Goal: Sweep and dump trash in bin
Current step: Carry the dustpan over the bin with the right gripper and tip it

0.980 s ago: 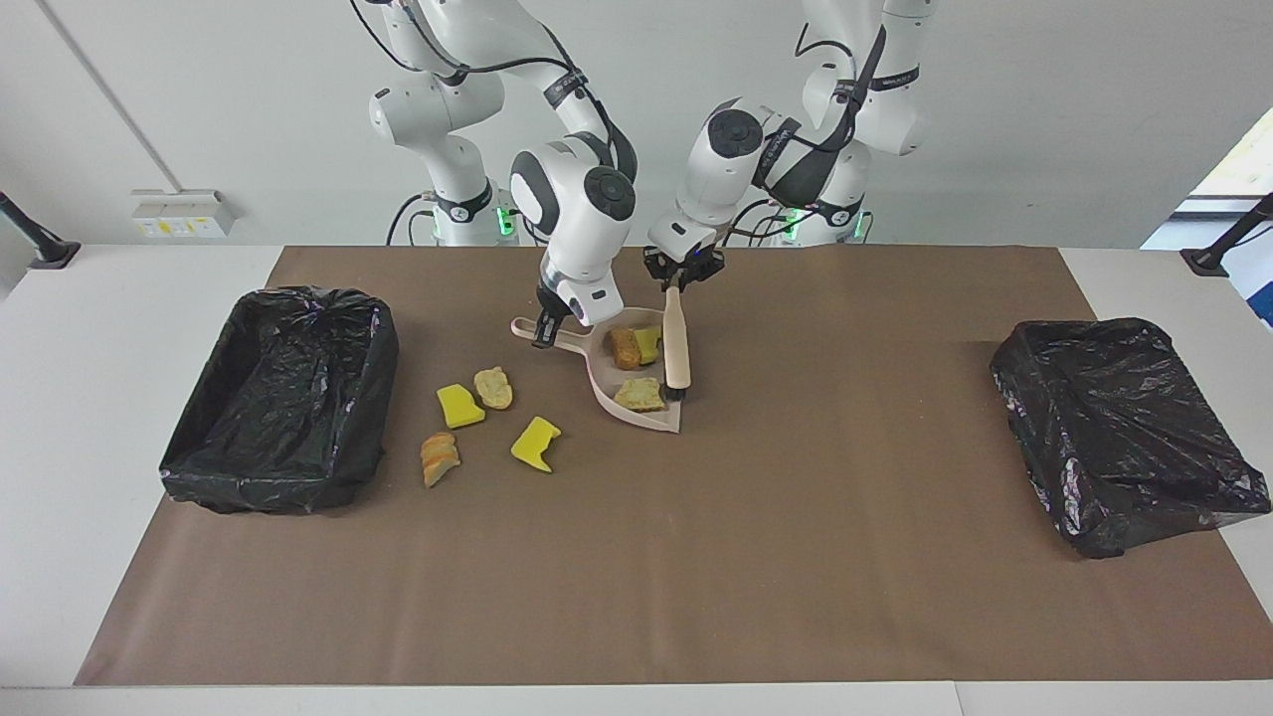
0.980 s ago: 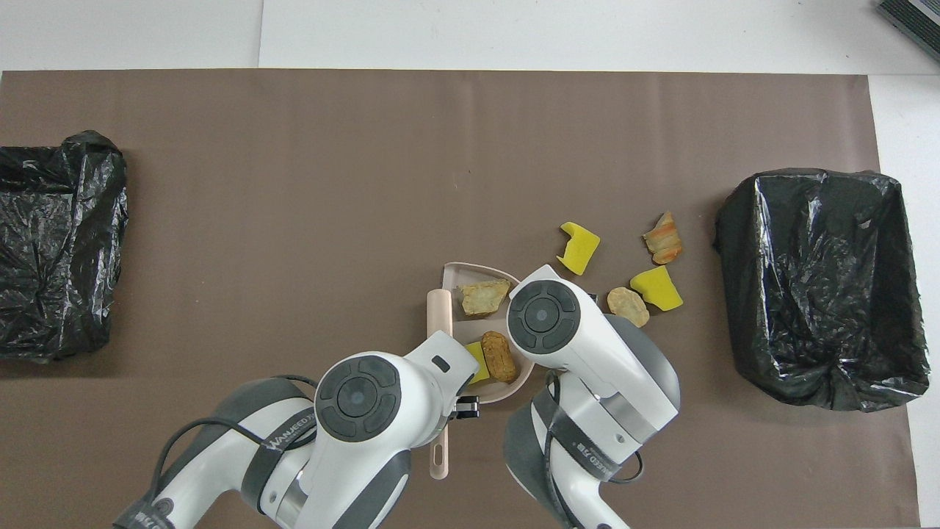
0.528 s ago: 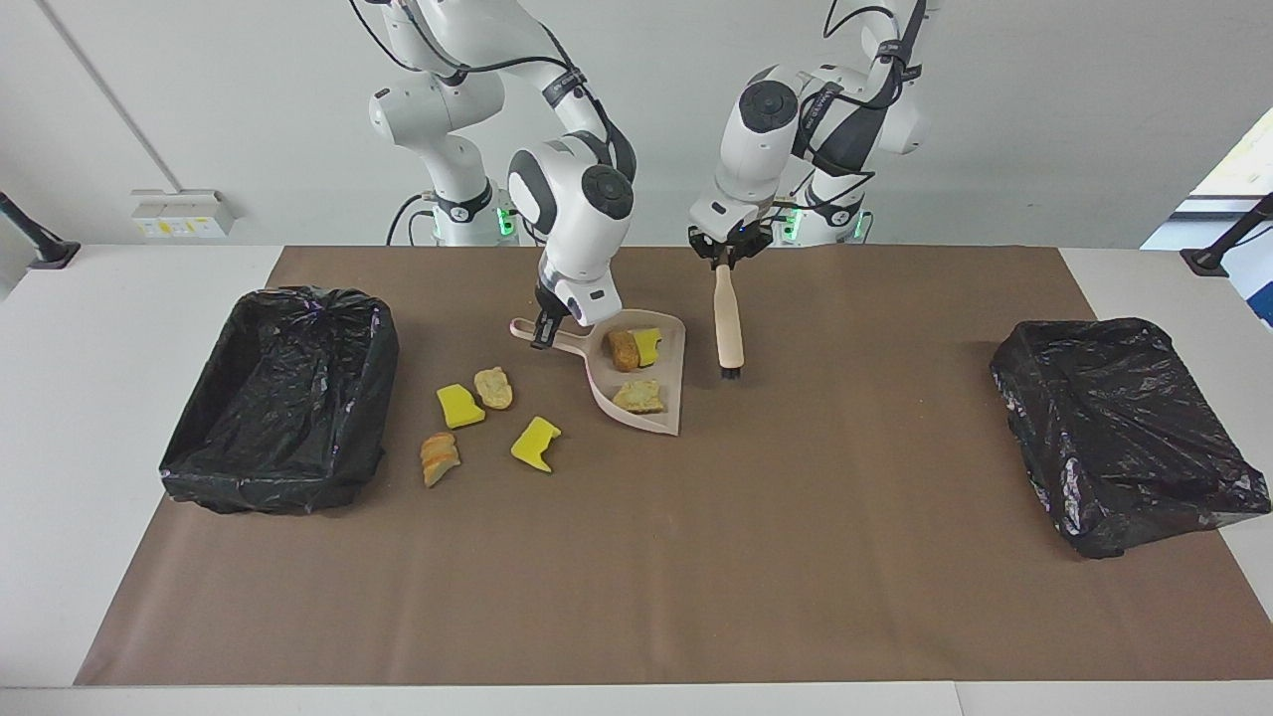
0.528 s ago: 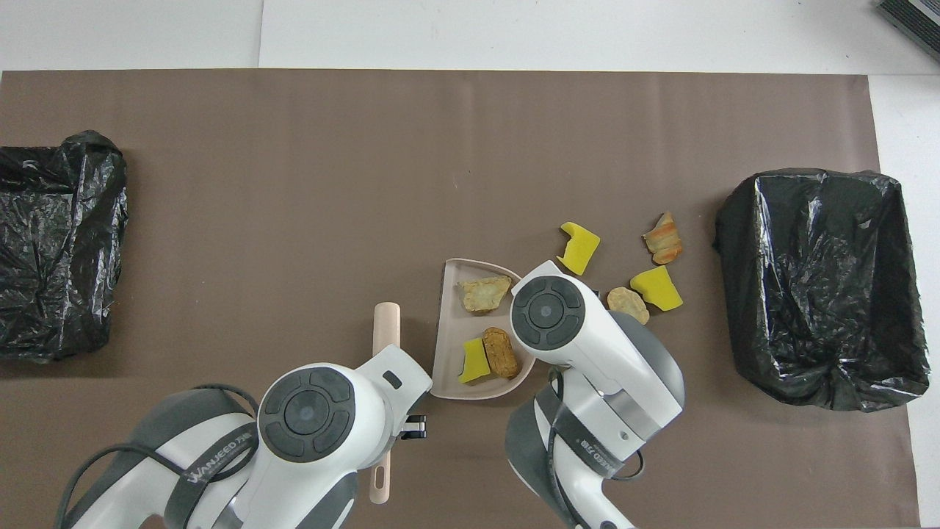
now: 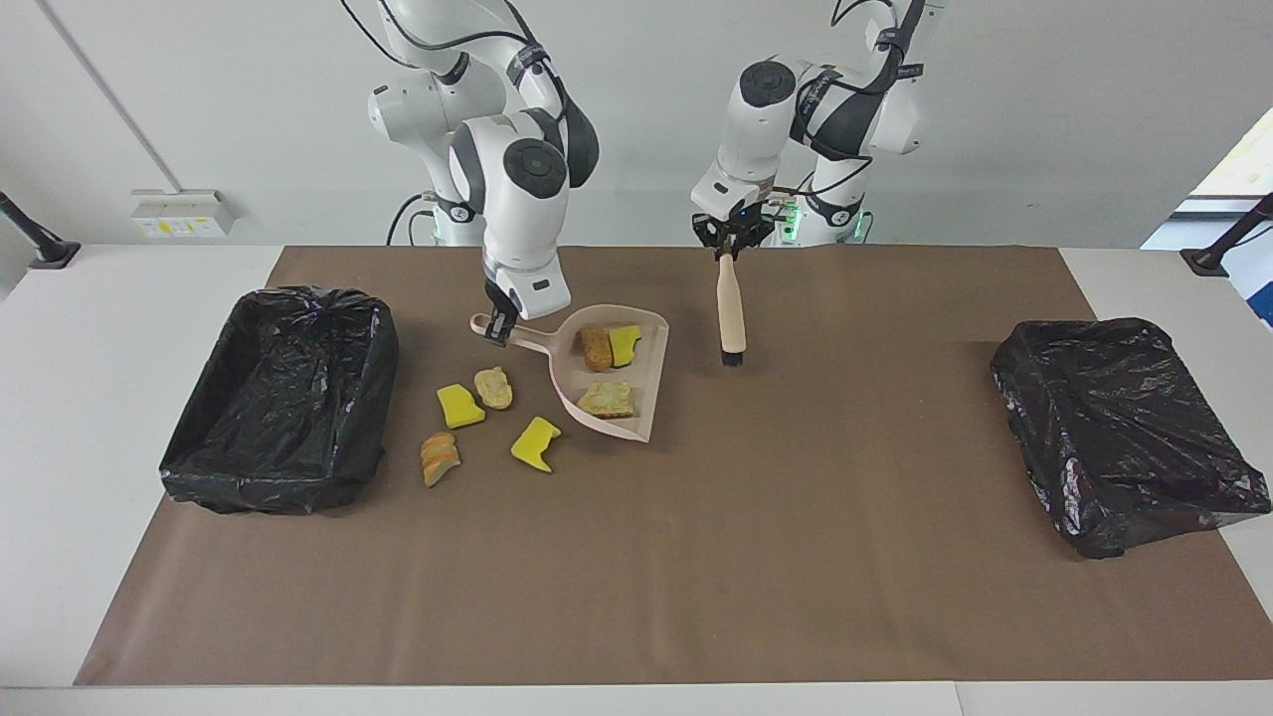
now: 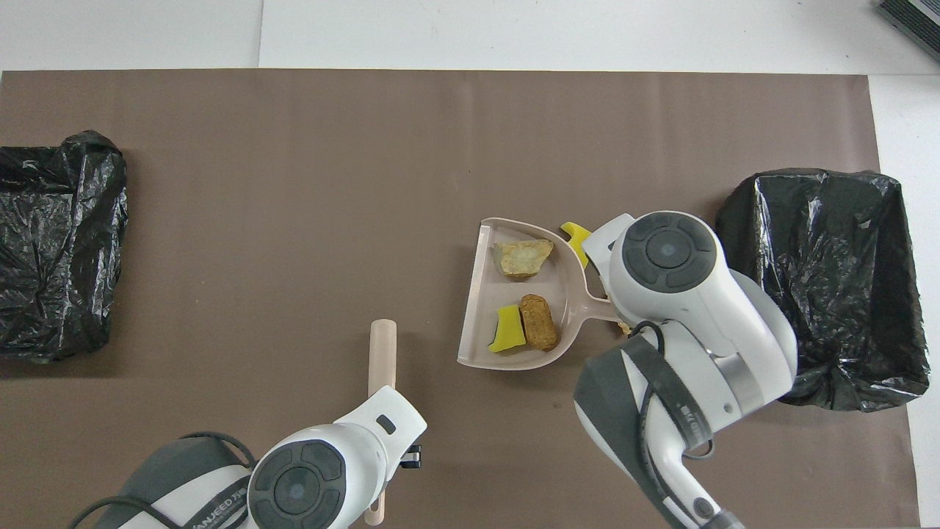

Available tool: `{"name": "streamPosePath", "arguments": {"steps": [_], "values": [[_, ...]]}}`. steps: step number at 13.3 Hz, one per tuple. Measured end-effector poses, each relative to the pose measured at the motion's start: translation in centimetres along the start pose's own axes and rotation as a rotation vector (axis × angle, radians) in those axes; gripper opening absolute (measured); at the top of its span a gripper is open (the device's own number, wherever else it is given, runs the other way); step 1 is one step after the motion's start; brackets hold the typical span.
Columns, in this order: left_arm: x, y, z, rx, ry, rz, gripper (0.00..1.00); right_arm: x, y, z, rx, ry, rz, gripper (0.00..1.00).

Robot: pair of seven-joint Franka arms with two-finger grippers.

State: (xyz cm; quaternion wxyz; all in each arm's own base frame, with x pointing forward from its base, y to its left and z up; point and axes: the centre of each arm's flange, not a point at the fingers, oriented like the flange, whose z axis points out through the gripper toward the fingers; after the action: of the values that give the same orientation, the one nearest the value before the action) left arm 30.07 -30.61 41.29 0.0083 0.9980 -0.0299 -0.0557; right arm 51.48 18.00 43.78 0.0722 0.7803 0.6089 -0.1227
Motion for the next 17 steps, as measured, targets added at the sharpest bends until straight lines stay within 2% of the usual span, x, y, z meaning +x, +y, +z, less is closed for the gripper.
{"name": "streamPosePath", "arguments": {"steps": [4,7,12,14,17], "values": [[-0.3,-0.2,0.6,0.006,-0.004,0.001,0.26,-8.8,4.2,-3.2,0.023,0.063,0.031,0.32],[-1.0,0.3,0.5,0.01,0.003,-0.02,0.26,-18.1,7.6,-4.0,0.002,0.101,0.054,0.32],[-6.0,4.6,2.2,0.019,0.049,-0.064,0.26,-32.5,10.7,-2.1,-0.001,0.115,0.068,0.32],[-8.3,6.0,3.6,0.005,0.067,-0.054,0.26,-38.0,11.4,-1.4,-0.018,0.089,0.072,0.32],[-11.6,7.3,6.0,-0.014,0.086,-0.046,0.26,-43.8,12.5,-1.4,-0.135,-0.031,0.018,0.32]]}}
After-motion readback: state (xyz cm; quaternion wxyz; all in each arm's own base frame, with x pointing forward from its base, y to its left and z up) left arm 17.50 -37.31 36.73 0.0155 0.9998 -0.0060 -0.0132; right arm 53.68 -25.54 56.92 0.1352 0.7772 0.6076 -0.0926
